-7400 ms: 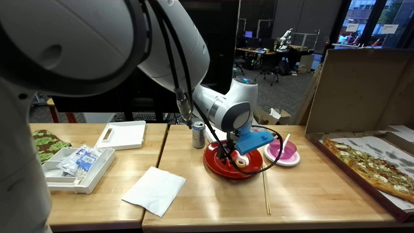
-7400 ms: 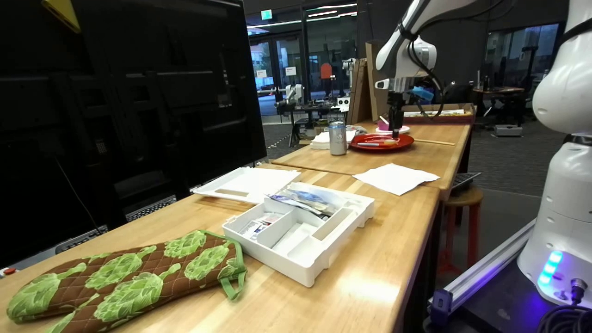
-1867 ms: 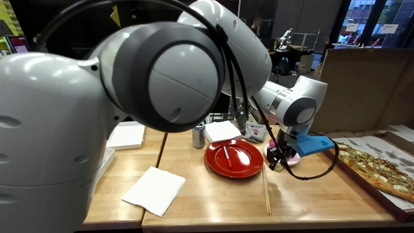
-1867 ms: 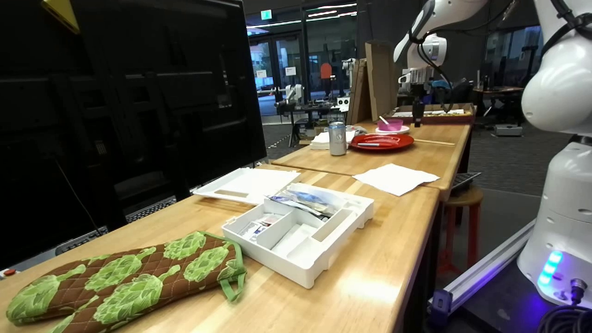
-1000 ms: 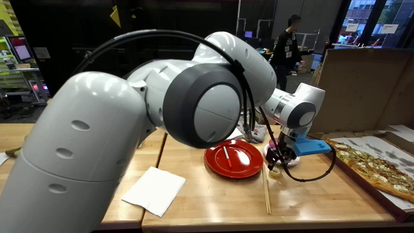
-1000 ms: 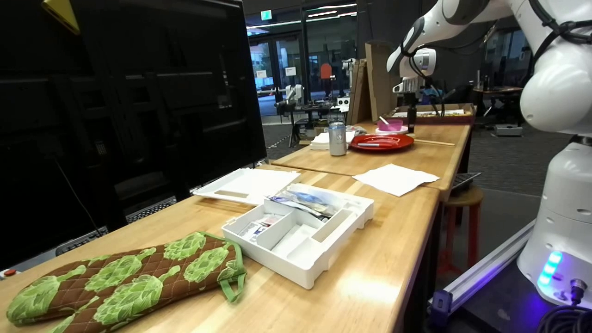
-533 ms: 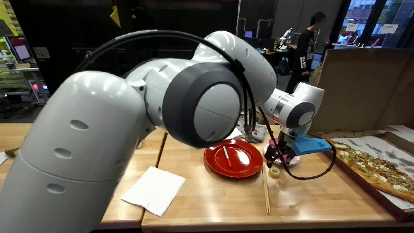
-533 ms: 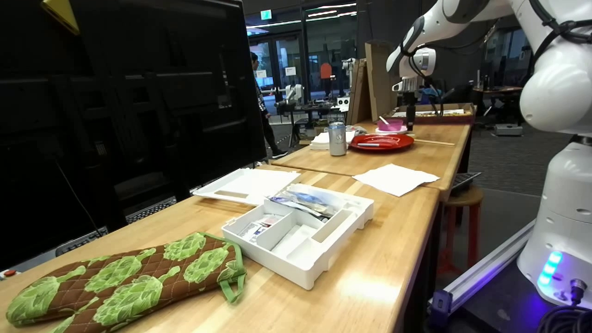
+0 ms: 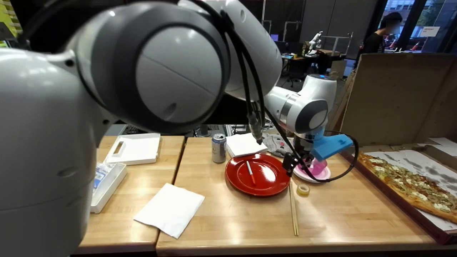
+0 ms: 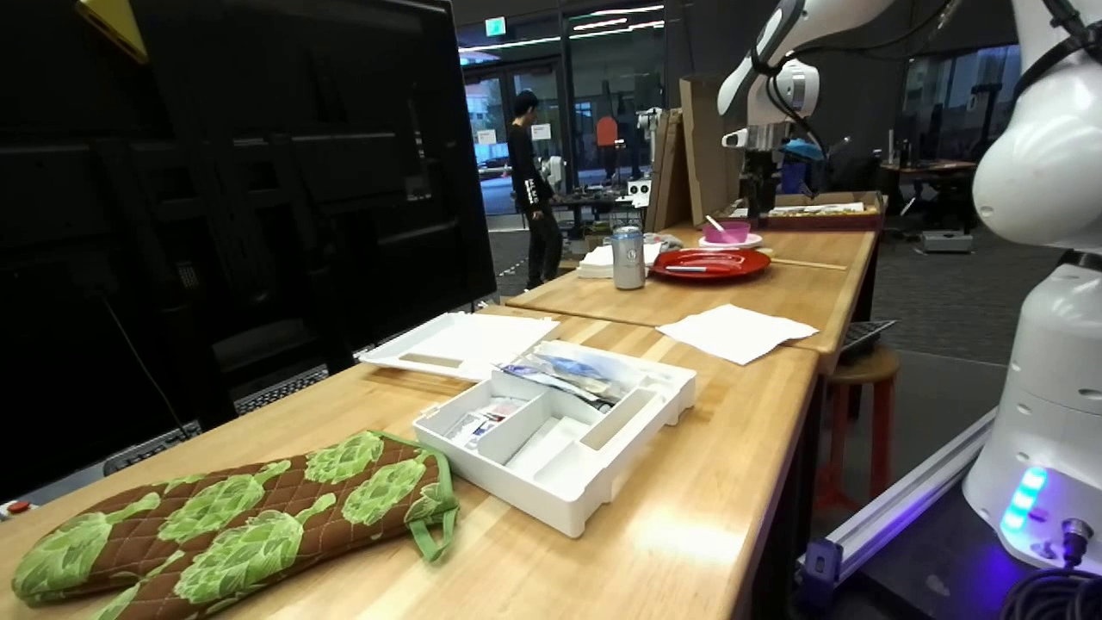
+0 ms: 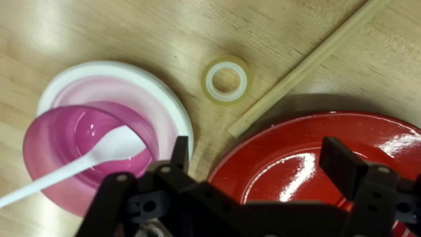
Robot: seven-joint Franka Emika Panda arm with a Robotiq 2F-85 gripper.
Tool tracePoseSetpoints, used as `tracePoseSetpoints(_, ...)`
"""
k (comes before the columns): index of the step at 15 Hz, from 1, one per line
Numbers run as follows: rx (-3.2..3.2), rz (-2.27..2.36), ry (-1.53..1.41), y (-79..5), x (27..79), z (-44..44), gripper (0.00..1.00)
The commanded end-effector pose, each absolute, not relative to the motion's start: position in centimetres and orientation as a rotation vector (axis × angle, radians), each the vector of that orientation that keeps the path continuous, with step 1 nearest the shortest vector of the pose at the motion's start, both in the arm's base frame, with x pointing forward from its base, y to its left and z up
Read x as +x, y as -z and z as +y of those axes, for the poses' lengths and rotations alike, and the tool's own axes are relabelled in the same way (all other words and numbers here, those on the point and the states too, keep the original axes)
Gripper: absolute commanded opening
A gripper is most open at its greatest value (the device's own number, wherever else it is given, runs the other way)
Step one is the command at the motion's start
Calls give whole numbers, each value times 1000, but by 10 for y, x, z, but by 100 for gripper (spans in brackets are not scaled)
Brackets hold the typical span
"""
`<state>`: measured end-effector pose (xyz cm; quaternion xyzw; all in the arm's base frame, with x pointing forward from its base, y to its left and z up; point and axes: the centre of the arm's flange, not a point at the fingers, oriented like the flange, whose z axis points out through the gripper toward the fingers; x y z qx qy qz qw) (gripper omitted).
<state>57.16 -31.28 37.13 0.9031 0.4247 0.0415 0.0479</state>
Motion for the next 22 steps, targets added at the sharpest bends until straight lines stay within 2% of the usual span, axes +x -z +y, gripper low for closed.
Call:
tracePoseSetpoints(1, 2614, 1377, -133, -385, 529, -245, 100)
tracePoseSetpoints(11, 2442, 1499, -59, -371, 528, -117, 100)
tracePoseSetpoints(13, 2452, 1506, -48, -362, 543, -125, 100)
tracePoseSetpoints(22, 2585, 1631, -131, -344, 535, -115, 100)
